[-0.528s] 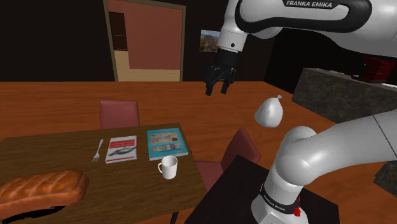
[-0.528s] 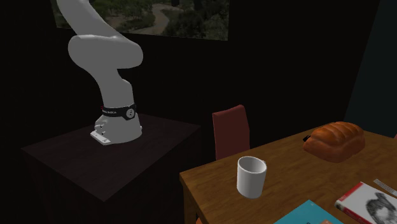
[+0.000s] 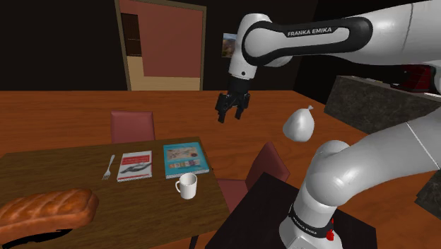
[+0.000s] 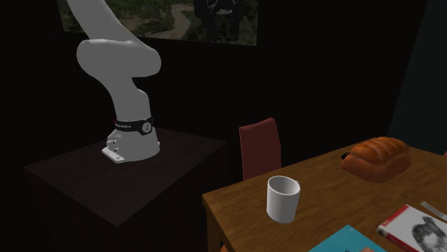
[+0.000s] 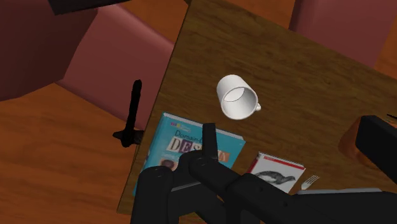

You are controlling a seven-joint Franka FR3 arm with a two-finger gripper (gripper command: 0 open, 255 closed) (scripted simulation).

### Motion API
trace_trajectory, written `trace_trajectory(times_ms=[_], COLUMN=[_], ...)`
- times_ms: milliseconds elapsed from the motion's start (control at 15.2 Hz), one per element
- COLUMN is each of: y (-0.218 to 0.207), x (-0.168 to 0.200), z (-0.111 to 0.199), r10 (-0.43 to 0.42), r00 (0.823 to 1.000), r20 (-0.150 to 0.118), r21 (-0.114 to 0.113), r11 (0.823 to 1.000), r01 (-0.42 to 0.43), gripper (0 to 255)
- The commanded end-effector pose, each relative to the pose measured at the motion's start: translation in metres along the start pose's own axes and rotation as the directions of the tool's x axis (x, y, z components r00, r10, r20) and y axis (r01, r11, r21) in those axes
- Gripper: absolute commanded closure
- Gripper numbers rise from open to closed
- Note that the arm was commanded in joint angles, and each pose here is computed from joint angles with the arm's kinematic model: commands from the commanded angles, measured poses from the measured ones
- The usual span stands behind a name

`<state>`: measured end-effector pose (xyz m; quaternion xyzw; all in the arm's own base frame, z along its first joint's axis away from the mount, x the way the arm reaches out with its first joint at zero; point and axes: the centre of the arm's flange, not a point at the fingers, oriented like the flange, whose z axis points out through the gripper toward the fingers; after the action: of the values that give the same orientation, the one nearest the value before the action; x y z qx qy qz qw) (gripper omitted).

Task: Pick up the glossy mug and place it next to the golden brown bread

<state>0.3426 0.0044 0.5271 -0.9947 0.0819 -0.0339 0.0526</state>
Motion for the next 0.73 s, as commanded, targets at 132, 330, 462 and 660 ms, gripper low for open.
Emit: trace_trajectory(times_ms=[132,330,462,660], y=[-0.001,-0.001,-0.001,0.000], x=[0.021,0.036,0.046,0.061], z=[0.049,0.086,0.110,0.147], r10=[-0.003,-0.004,-0.005,-0.007], r00=[1.000,1.000,1.000,1.000], r20=[0.003,0.007,0.010,0.014], r21=[-0.007,-0.012,-0.016,-0.021], r11=[1.000,1.000,1.000,1.000], r01=[0.003,0.004,0.005,0.007], gripper=[0,0,0,0])
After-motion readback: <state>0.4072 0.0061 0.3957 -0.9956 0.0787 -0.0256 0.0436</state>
